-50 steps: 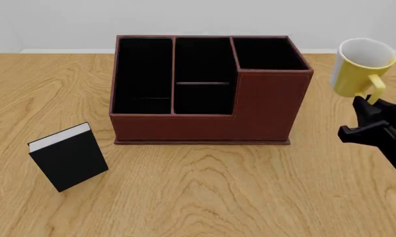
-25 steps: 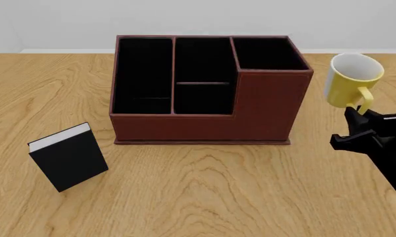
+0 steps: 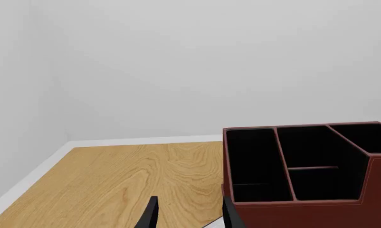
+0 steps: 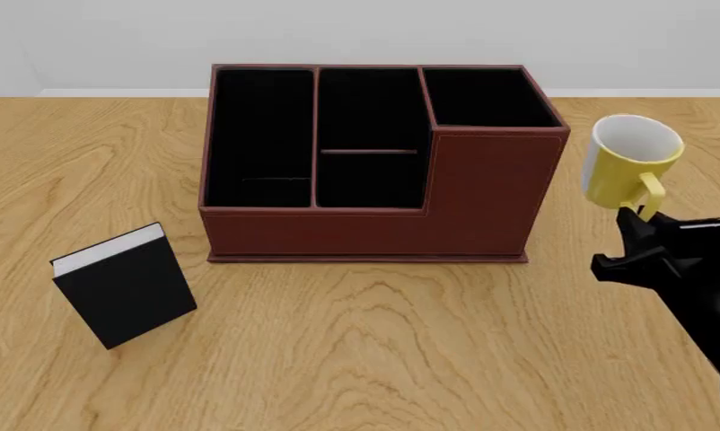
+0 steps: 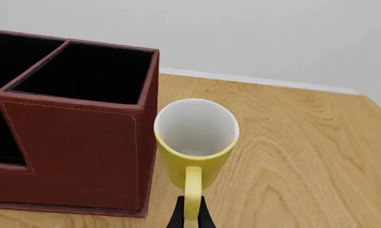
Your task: Pick up the yellow and white mug and place it to the right of the caddy.
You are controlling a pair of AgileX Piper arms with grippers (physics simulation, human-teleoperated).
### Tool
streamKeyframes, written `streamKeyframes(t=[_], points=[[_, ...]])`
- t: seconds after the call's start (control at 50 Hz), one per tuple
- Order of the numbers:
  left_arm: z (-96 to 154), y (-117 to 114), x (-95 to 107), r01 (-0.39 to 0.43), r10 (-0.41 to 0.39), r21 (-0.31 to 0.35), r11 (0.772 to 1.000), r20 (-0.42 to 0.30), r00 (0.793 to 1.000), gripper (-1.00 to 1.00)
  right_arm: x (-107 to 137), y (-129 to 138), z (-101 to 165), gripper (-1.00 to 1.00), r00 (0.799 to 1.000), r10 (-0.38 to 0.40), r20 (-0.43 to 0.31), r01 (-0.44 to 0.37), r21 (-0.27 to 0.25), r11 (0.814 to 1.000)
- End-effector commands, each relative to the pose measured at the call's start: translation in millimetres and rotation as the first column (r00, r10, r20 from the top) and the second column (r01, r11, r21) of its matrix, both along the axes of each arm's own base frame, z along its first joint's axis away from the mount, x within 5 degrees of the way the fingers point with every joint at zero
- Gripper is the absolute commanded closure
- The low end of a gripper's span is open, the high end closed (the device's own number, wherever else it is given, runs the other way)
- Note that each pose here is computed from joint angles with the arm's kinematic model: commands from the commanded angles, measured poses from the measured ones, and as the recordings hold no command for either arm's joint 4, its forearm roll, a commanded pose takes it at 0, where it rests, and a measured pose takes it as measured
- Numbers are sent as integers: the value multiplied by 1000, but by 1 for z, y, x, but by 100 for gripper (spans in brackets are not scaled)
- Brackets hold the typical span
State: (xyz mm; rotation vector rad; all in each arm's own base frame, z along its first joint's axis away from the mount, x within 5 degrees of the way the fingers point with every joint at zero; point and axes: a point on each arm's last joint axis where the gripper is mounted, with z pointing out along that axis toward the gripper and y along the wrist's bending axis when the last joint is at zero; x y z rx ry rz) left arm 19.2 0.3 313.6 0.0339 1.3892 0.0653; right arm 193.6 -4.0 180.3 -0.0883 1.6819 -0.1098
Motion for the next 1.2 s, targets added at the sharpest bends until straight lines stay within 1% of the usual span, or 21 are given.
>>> streamKeyframes(t=[0.02, 0.52, 0.7, 0.76, 1.2], points=[[0, 0, 0, 2, -2, 3, 1000, -2, 1000, -100, 3, 0, -10, 100, 1000, -2, -10, 2, 12, 1000], [-3, 0, 2, -2, 2, 3, 1000, -10, 1000, -100, 8, -1, -25, 100, 999, -7, -35, 8, 19, 1000], [-3, 0, 2, -3, 3, 2, 1000, -11, 1000, -100, 11, 0, -34, 100, 999, -3, -54, 5, 22, 1000], [-4, 0, 2, -3, 3, 4, 1000, -12, 1000, -100, 12, -1, -35, 100, 998, -7, -59, 7, 13, 1000], [-5, 0, 2, 4, -4, 2, 1000, -15, 1000, -100, 22, -2, -45, 100, 995, -8, -96, 10, 19, 1000]])
